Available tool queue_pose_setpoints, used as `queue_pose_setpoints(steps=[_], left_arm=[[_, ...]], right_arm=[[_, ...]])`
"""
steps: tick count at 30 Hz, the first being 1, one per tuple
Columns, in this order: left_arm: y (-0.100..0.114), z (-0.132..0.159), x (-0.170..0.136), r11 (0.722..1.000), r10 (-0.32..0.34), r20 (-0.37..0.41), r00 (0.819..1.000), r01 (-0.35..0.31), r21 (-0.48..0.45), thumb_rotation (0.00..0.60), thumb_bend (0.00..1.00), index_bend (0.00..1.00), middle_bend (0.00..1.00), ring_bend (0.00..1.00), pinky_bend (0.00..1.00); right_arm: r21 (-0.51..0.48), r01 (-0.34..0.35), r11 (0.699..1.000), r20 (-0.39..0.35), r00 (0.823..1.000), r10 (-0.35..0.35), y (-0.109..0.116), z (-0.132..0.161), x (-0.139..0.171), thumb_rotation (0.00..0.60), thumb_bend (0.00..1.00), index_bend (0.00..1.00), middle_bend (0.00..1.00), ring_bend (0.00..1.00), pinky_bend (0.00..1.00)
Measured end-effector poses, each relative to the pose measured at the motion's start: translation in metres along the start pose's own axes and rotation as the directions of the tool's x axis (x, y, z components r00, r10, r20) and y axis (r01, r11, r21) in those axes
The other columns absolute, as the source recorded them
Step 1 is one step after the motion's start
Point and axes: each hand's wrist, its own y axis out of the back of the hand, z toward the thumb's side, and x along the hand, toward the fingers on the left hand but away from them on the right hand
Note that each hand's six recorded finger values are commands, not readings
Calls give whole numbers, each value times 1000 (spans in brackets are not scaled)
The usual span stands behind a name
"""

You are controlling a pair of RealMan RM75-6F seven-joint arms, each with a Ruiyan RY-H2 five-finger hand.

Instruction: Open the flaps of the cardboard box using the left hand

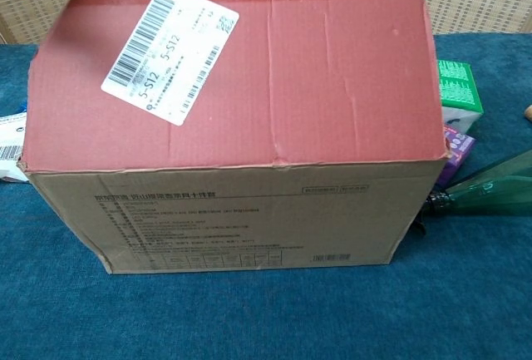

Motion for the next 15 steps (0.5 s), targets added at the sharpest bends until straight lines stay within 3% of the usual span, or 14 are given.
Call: queue_pose_setpoints(steps=[6, 15], left_arm=[[1, 20, -13, 994, -27, 81, 996, 35, -106, 600, 0, 22, 0, 89, 443], [-11, 48, -26, 968, -111, 208, 972, 153, -198, 600, 0, 19, 0, 95, 480]], right_arm=[[3, -1, 1000, -3, 1000, 1, 0, 0, 0, 600, 0, 0, 0, 0, 0], [3, -3, 1000, -3, 1000, 3, 0, 0, 0, 600, 0, 0, 0, 0, 0]])
